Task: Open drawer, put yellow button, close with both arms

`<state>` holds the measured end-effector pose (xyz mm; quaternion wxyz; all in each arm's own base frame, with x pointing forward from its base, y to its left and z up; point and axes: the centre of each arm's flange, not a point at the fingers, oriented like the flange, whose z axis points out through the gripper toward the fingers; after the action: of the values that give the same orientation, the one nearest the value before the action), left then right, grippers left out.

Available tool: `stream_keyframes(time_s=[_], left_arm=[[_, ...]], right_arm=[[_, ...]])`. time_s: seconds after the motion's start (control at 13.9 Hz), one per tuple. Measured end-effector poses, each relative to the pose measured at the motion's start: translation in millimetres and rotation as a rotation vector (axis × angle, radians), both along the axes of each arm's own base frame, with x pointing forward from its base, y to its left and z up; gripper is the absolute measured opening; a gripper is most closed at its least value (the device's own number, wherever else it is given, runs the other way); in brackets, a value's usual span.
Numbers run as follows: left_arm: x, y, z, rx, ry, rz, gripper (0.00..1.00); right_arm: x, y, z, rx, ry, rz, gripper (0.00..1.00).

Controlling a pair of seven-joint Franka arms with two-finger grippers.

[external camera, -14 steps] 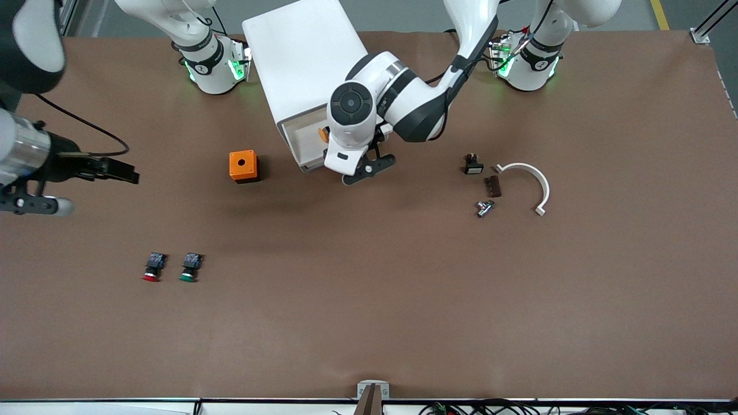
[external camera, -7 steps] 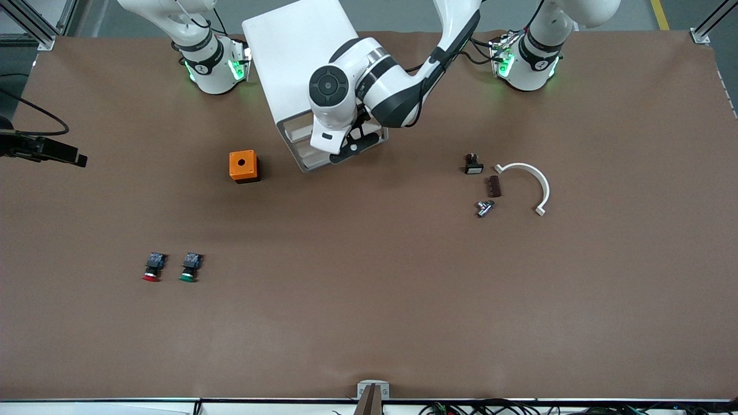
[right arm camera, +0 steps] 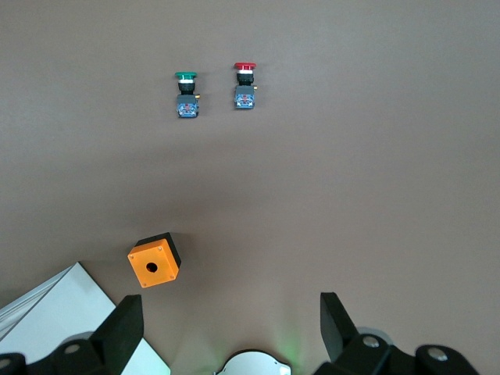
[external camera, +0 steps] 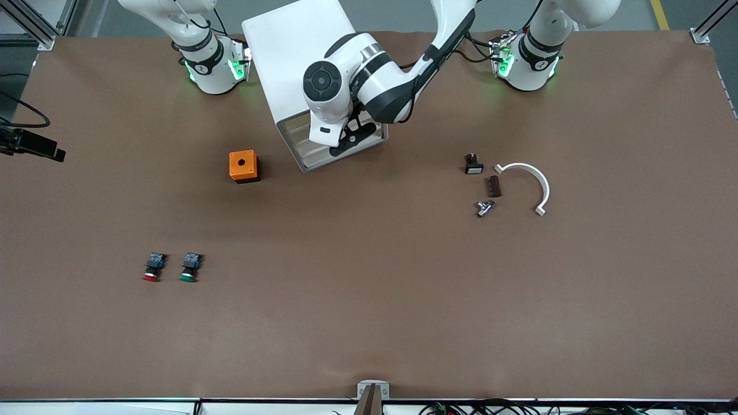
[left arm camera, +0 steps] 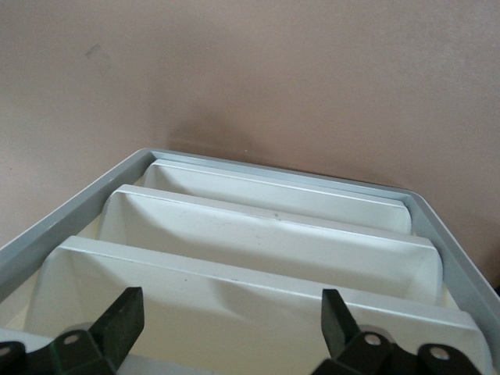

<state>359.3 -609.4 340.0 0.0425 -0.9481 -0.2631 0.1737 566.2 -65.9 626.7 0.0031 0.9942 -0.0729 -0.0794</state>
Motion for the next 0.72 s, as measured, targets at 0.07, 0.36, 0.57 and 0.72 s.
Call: stream_keyframes(time_s=[0.07, 0.36, 0.57, 0.72], left_arm=[[3, 2, 0, 0.006, -0.002, 0.011, 1.00], [63, 46, -3, 0.111, -0.127, 0.038, 1.00], [111, 92, -4, 0.240, -0.234, 0.031, 1.00], [140, 121, 1, 0.270, -0.265, 0.045, 1.00]], right_arm=[[0, 3, 1, -0.001, -0.001, 0.006, 1.00], [-2, 26, 8, -0.002, -0.007, 0.046, 1.00], [-15, 25, 17, 0.001, -0.009, 0.044, 1.00], [-28, 24, 27, 0.004, -0.028, 0.043, 1.00]])
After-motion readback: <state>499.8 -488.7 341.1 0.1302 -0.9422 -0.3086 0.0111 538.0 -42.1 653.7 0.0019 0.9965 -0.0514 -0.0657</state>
